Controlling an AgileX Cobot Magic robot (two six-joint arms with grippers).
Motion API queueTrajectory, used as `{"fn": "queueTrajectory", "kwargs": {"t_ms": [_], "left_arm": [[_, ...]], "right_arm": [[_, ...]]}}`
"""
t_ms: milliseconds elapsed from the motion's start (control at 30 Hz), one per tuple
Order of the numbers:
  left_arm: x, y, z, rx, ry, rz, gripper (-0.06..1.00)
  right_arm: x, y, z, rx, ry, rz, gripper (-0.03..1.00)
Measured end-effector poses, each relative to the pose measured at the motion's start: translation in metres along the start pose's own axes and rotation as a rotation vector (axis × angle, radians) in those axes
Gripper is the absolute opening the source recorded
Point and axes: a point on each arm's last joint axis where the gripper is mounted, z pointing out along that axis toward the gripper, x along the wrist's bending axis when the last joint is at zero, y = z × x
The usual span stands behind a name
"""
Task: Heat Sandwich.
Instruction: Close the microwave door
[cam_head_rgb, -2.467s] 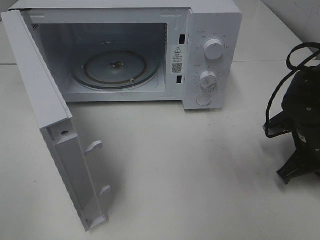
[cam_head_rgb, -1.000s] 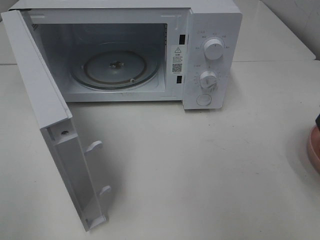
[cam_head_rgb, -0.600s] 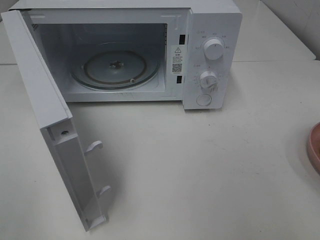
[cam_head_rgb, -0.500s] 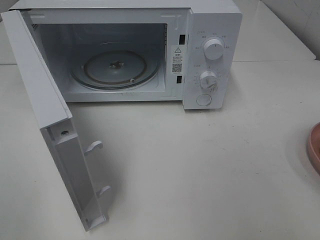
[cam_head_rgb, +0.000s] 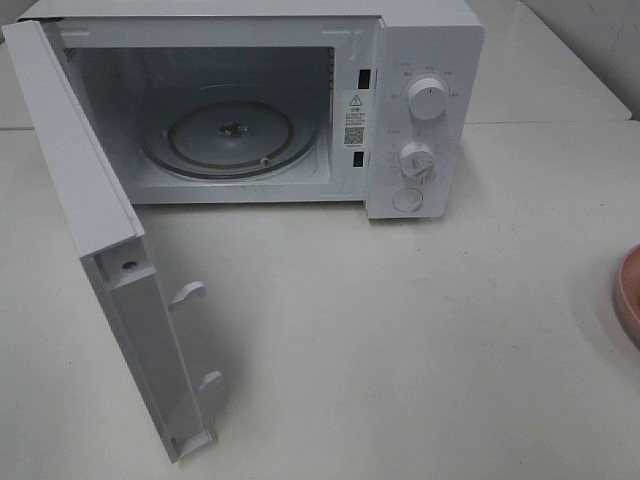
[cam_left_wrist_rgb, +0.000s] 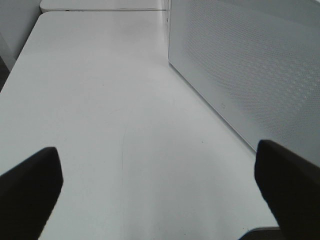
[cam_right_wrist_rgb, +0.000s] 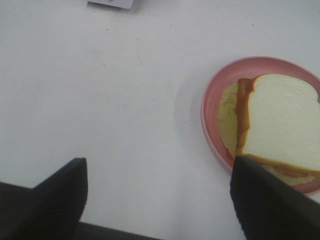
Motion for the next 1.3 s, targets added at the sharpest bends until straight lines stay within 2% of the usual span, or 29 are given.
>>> {"fn": "queueTrajectory", "kwargs": {"t_ms": [233, 367, 433, 1300], "left_arm": [[0.0, 0.0, 0.0, 0.0, 0.0, 0.0, 0.99], [0.0, 0.0, 0.0, 0.0, 0.0, 0.0, 0.99], [0.0, 0.0, 0.0, 0.0, 0.0, 0.0, 0.99], [0.0, 0.0, 0.0, 0.001, 0.0, 0.0, 0.99]], "right_arm": [[-0.002, -0.017, -0.014, -0.101, -0.061, 0.098, 0.76], [0.0, -0.03, -0.029, -0.23, -0.093, 0.124, 0.76], [0.0, -0.034, -0.033, -0.257, -0.113, 0.139, 0.76], [0.001, -0.035, -0.033, -0.26, -0.124, 0.154, 0.76]]}}
